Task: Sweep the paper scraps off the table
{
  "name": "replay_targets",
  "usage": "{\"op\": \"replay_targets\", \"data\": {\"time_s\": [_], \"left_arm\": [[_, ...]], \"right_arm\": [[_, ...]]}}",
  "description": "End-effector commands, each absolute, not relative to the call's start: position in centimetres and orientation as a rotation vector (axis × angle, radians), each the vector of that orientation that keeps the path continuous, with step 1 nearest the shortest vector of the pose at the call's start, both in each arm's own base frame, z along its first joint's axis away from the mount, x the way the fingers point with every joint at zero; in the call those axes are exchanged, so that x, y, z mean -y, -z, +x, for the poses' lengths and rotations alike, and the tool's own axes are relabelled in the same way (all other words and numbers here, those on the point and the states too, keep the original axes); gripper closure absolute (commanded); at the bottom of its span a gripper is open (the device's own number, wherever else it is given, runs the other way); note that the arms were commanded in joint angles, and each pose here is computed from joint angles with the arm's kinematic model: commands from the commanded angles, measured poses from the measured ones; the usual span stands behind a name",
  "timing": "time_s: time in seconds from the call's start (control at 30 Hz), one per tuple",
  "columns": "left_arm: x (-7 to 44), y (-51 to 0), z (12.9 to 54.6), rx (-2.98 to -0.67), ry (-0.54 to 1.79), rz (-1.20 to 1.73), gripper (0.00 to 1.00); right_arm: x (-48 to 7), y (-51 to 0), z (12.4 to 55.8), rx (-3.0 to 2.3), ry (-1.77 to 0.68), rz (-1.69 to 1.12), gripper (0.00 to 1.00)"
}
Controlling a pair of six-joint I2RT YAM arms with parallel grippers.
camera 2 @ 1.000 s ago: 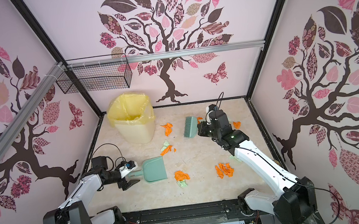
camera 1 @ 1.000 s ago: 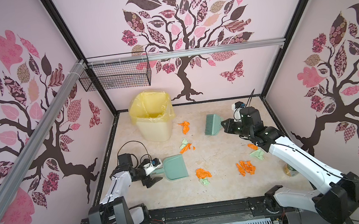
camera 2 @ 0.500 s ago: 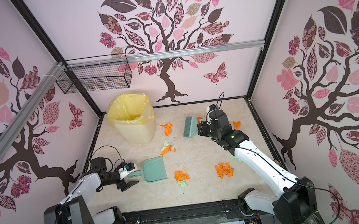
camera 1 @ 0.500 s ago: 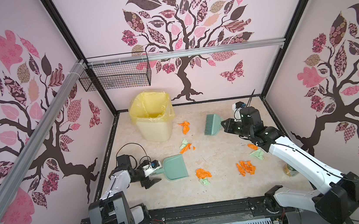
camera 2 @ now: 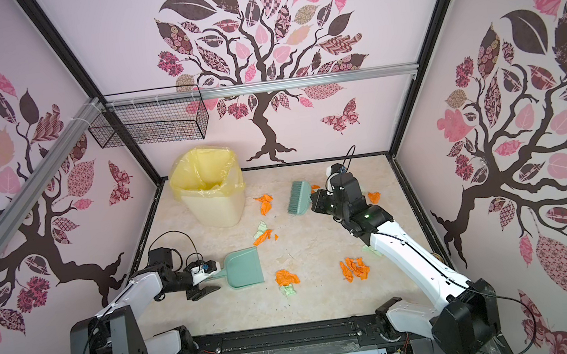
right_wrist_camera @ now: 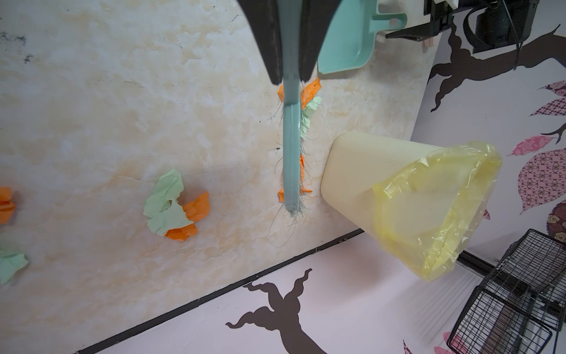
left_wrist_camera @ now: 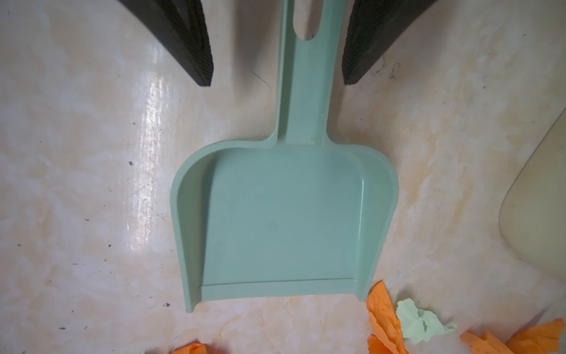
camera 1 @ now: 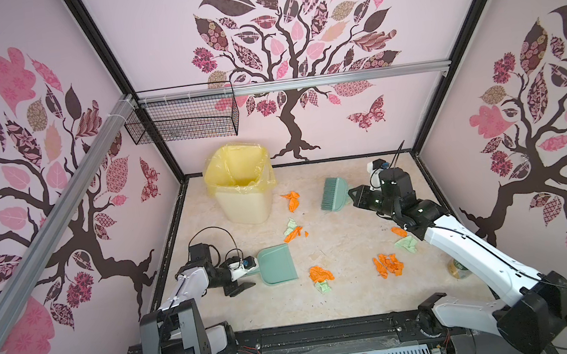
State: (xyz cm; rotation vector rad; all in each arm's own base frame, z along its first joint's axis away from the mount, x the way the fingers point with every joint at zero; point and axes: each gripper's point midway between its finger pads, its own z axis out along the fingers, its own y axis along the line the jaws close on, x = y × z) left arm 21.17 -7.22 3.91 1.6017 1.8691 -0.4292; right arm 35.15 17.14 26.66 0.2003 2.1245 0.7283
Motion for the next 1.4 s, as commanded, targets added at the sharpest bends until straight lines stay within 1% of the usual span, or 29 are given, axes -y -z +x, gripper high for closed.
{"op": "replay_targets", "data": {"time_s": [0.0,0.07,0.2,0.3,0.47,0.5,0.6,0.67,0.73,0.87,0.9,0.97,1.2,1.3,1.37], "left_arm": [[7.4,-3.1,20.6,-1.902,0.461,1.663,0.28],[7.4,-3.1,20.7,-1.920,0.488,1.672,0.27],[7.4,-3.2,21.0,-1.934,0.518,1.671,0.28],[7.4,-3.3,21.6,-1.928,0.505,1.656,0.32],[7.2,-3.7,22.1,-1.945,0.530,1.613,0.34],[7.2,-3.8,22.1,-1.943,0.531,1.605,0.35],[7.1,-3.9,22.4,-1.945,0.524,1.582,0.46],[7.0,-4.0,22.5,-1.944,0.521,1.562,0.47],[7.0,-4.2,22.6,-1.945,0.526,1.549,0.46],[6.8,-4.6,23.0,-1.941,0.524,1.510,0.30],[6.7,-4.6,23.0,-1.944,0.526,1.500,0.27],[6.7,-4.7,23.0,-1.944,0.528,1.501,0.24],[6.6,-4.8,23.2,-1.942,0.497,1.479,0.23],[6.5,-5.1,23.4,-1.925,0.487,1.463,0.25],[6.9,-6.0,23.4,-1.918,0.560,1.420,0.25]], "right_arm": [[-17.0,-27.6,35.3,-2.088,-0.736,0.203,1.00],[-16.9,-27.5,35.2,-2.089,-0.736,0.203,1.00],[-16.9,-27.6,35.1,-2.089,-0.732,0.199,1.00],[-16.8,-27.5,35.2,-2.090,-0.727,0.203,1.00],[-17.1,-27.1,35.4,-2.096,-0.739,0.207,1.00],[-17.1,-27.1,35.4,-2.096,-0.740,0.208,1.00],[-17.0,-26.7,35.5,-2.101,-0.735,0.213,1.00],[-17.1,-26.4,35.5,-2.107,-0.737,0.216,1.00],[-17.1,-26.1,35.5,-2.111,-0.739,0.219,1.00],[-17.2,-26.1,35.5,-2.118,-0.740,0.214,1.00],[-17.1,-26.2,35.5,-2.116,-0.734,0.213,1.00],[-17.0,-26.0,35.5,-2.124,-0.713,0.208,1.00],[-17.2,-26.0,35.7,-2.125,-0.724,0.211,1.00],[-16.9,-25.8,35.6,-2.131,-0.706,0.213,1.00],[-16.9,-25.7,35.6,-2.134,-0.706,0.215,1.00]]}}
